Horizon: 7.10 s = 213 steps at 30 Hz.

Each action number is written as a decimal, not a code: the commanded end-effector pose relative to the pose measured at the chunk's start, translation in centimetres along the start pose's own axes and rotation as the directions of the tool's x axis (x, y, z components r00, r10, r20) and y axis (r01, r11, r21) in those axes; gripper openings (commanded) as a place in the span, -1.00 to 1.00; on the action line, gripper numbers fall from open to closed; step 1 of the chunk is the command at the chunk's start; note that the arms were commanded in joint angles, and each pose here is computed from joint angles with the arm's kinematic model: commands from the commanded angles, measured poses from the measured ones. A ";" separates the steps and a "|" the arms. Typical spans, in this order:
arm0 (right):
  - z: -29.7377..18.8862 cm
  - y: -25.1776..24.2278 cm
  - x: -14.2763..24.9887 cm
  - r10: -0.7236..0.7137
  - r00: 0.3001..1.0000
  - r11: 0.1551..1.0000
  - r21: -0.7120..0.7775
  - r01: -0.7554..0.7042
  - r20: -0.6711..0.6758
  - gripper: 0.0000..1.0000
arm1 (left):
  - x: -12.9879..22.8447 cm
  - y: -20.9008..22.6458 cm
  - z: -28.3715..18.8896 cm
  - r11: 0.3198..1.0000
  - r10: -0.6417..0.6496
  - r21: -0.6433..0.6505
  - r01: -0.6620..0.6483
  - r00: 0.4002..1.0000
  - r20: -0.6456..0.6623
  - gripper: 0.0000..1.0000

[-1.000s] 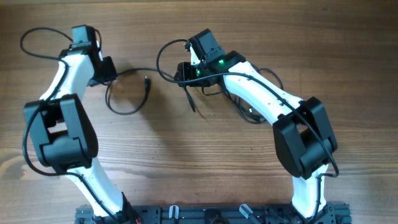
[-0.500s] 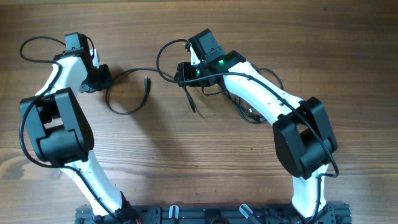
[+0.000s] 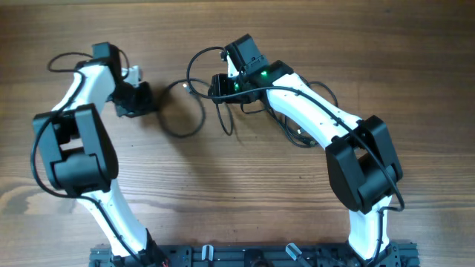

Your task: Untangle cables

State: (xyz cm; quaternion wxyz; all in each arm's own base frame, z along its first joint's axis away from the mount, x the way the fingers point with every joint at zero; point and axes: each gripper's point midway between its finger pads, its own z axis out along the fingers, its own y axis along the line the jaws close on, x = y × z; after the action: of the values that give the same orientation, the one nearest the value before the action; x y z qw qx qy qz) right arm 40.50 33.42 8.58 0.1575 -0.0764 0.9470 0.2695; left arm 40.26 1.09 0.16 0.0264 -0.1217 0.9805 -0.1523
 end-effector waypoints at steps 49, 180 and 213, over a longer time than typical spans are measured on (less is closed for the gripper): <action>6.5 1.3 3.7 -0.137 0.990 0.988 0.063 0.139 -0.043 -0.49 | 2.9 -9.2 1.0 0.937 -0.048 0.335 0.098 0.987 -0.153 -0.37; -30.1 -50.1 -5.4 0.173 0.701 0.288 0.646 -0.707 0.691 0.36 | 3.0 -22.0 -8.0 0.940 0.298 0.068 -0.334 0.901 0.314 -0.55; -29.4 -28.3 -4.9 0.346 0.868 0.908 0.106 -0.405 0.357 0.99 | 5.3 -27.3 -5.5 0.885 0.404 0.098 -0.455 0.856 0.324 -0.08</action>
State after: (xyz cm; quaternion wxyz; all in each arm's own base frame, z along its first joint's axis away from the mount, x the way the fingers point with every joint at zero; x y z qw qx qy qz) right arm 44.28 -8.44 20.66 0.2826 0.2127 0.9182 0.1785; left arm 41.25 -21.66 14.76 0.2218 0.0591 0.9514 -0.2051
